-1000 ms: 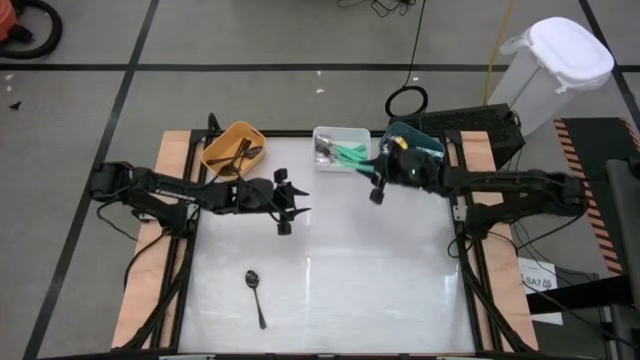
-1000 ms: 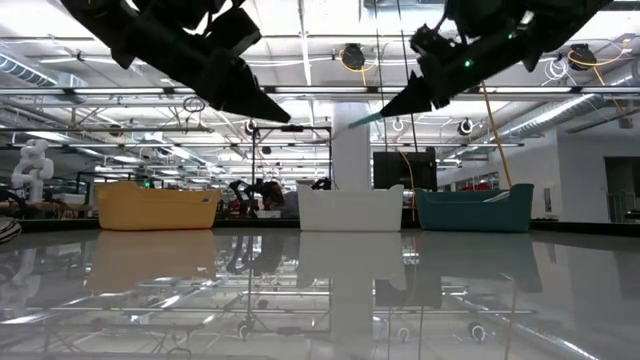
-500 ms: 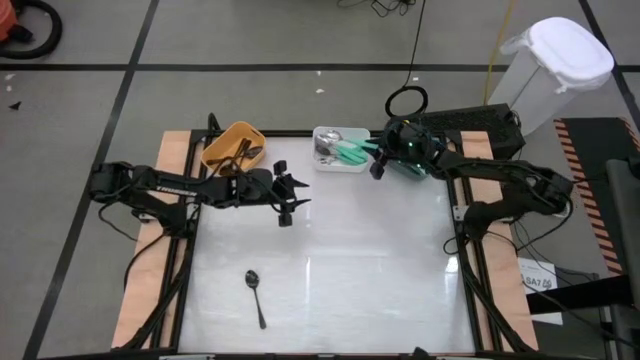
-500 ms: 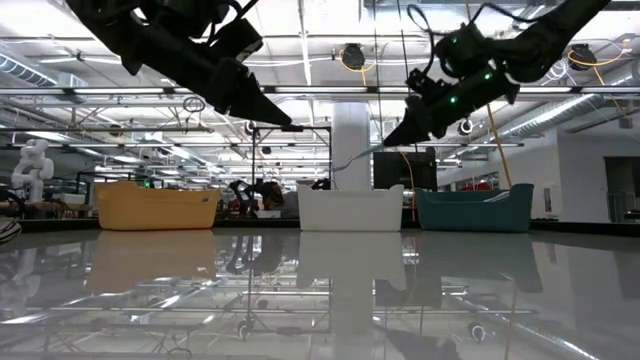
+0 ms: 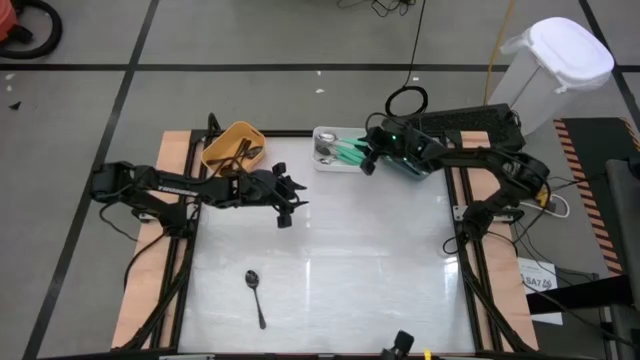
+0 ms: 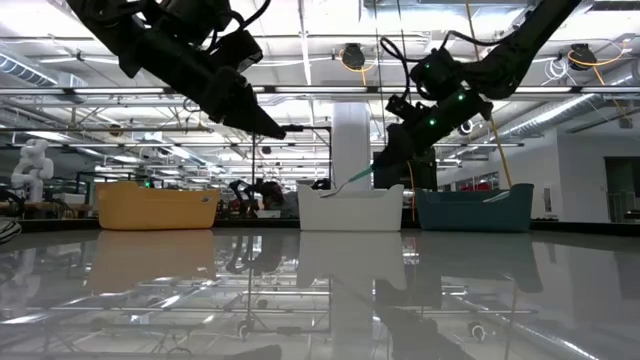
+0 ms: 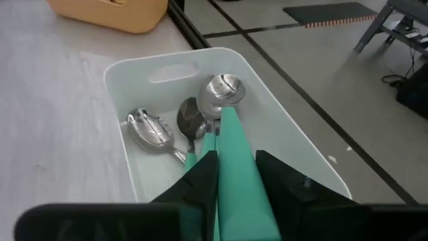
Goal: Sort silverware by color (type)
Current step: Put the blue spoon into the white bin
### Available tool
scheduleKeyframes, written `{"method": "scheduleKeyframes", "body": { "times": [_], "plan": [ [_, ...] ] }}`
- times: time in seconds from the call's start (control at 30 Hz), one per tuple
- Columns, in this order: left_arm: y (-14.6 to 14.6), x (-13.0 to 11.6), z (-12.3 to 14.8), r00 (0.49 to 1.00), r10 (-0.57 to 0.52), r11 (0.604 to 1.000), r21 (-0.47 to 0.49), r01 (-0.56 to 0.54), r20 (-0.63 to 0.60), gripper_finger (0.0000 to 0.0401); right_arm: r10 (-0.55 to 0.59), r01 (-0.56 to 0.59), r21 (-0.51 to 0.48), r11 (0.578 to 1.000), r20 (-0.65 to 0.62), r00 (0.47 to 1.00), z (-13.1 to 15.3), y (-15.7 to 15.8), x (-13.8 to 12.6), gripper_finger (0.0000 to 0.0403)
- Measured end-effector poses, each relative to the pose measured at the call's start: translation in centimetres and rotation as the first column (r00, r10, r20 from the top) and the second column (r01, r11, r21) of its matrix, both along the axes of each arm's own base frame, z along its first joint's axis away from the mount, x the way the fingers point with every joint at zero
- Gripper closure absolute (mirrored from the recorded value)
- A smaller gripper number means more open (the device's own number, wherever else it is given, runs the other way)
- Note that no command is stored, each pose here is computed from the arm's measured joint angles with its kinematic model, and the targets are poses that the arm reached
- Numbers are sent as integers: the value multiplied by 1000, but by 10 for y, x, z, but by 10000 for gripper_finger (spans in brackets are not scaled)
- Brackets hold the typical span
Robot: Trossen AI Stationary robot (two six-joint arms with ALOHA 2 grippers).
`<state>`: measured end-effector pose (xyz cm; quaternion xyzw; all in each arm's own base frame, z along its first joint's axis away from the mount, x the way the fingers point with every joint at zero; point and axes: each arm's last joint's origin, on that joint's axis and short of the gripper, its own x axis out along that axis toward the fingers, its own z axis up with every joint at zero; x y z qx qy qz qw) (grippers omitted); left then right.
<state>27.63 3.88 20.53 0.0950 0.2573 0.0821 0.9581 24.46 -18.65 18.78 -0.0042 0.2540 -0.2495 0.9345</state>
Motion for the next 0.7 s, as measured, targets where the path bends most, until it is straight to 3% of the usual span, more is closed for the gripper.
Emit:
{"method": "scheduleKeyframes", "body": {
  "times": [0.33, 0.7],
  "plan": [
    [0, 4, -15, 998, 6, 1000, -21, -8, -66, 206, 5, -5, 19, 1000, -9, 1000, -4, -7, 0, 314],
    [-2, 6, -17, 998, 5, 999, -32, -7, -60, 206, 8, -8, -1, 1000, -13, 1000, -3, -8, 0, 299]
  ]
}}
